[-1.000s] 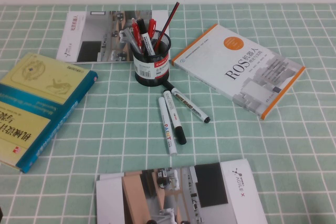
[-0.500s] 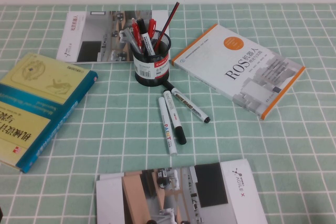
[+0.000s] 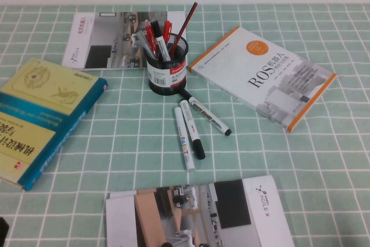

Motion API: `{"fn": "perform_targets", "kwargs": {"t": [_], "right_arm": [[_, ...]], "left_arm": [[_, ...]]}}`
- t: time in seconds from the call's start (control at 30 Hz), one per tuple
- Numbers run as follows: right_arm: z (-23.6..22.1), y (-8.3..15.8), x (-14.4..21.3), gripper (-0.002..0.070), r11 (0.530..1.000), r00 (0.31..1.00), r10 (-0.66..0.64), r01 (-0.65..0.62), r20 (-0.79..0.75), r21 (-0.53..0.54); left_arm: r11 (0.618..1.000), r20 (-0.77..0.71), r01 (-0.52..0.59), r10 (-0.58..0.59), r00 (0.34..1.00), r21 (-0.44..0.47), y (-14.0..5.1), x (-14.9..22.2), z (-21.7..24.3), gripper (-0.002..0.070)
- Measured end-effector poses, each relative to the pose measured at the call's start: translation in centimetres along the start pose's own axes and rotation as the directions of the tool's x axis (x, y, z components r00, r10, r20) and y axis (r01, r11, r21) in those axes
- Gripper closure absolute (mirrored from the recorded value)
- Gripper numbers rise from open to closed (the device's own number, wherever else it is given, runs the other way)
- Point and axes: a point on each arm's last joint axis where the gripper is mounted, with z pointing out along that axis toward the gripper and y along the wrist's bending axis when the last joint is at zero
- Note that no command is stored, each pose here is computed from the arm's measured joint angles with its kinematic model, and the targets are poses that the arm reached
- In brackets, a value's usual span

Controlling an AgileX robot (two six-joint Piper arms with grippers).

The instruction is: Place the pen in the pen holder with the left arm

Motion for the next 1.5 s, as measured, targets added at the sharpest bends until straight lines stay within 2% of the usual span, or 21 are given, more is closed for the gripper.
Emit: {"fn": "perform_targets", "kwargs": {"t": [0.13,0.2,0.4,0.57,0.7,0.83,0.97,1.1,1.33,1.4,1.5], "right_arm": [[0.0,0.0,0.0,0.0696,1.000,1.000,0.000,0.000,0.000,0.000],[0.0,0.0,0.0,0.0696,1.000,1.000,0.000,0.000,0.000,0.000],[0.0,0.0,0.0,0.0696,1.000,1.000,0.000,0.000,0.000,0.000],[0.0,0.0,0.0,0.0696,1.000,1.000,0.000,0.000,0.000,0.000],[0.0,0.0,0.0,0.0696,1.000,1.000,0.000,0.000,0.000,0.000],[0.0,0.0,0.0,0.0696,1.000,1.000,0.000,0.000,0.000,0.000],[0.0,0.0,0.0,0.0696,1.000,1.000,0.000,0.000,0.000,0.000],[0.0,0.0,0.0,0.0696,1.000,1.000,0.000,0.000,0.000,0.000],[0.0,0.0,0.0,0.0696,1.000,1.000,0.000,0.000,0.000,0.000],[0.0,0.0,0.0,0.0696,1.000,1.000,0.000,0.000,0.000,0.000],[0.0,0.0,0.0,0.0696,1.000,1.000,0.000,0.000,0.000,0.000]], "left_arm": [[0.976,0.094,0.210,-0.216,0.972,0.066,-0.4,-1.0,-0.1,0.0678],[0.960,0.126,0.268,-0.278,0.952,0.085,-0.4,-1.3,-0.1,0.0678],[0.943,0.176,0.316,-0.330,0.927,0.103,-0.4,-1.8,-0.2,0.0678],[0.933,0.061,0.343,-0.351,0.934,0.112,-1.1,-2.4,-0.4,0.0678],[0.933,-0.050,0.346,-0.343,0.938,0.101,-2.4,-5.5,-0.4,0.0678],[0.943,-0.231,0.325,-0.301,0.925,0.070,-3.7,-8.8,1.0,0.0678],[0.966,-0.442,0.252,-0.202,0.874,0.057,-4.7,-11.5,3.9,0.0678],[0.976,-0.569,0.208,-0.138,0.811,0.059,-5.2,-13.3,7.3,0.0678],[0.987,-0.717,0.148,-0.059,0.694,0.061,-6.6,-13.4,14.6,0.0678],[0.990,-0.750,0.122,-0.028,0.660,0.070,-7.6,-13.0,16.6,0.0678],[0.992,-0.793,0.072,0.040,0.607,0.106,-10.3,-11.9,19.6,0.0678]]}}
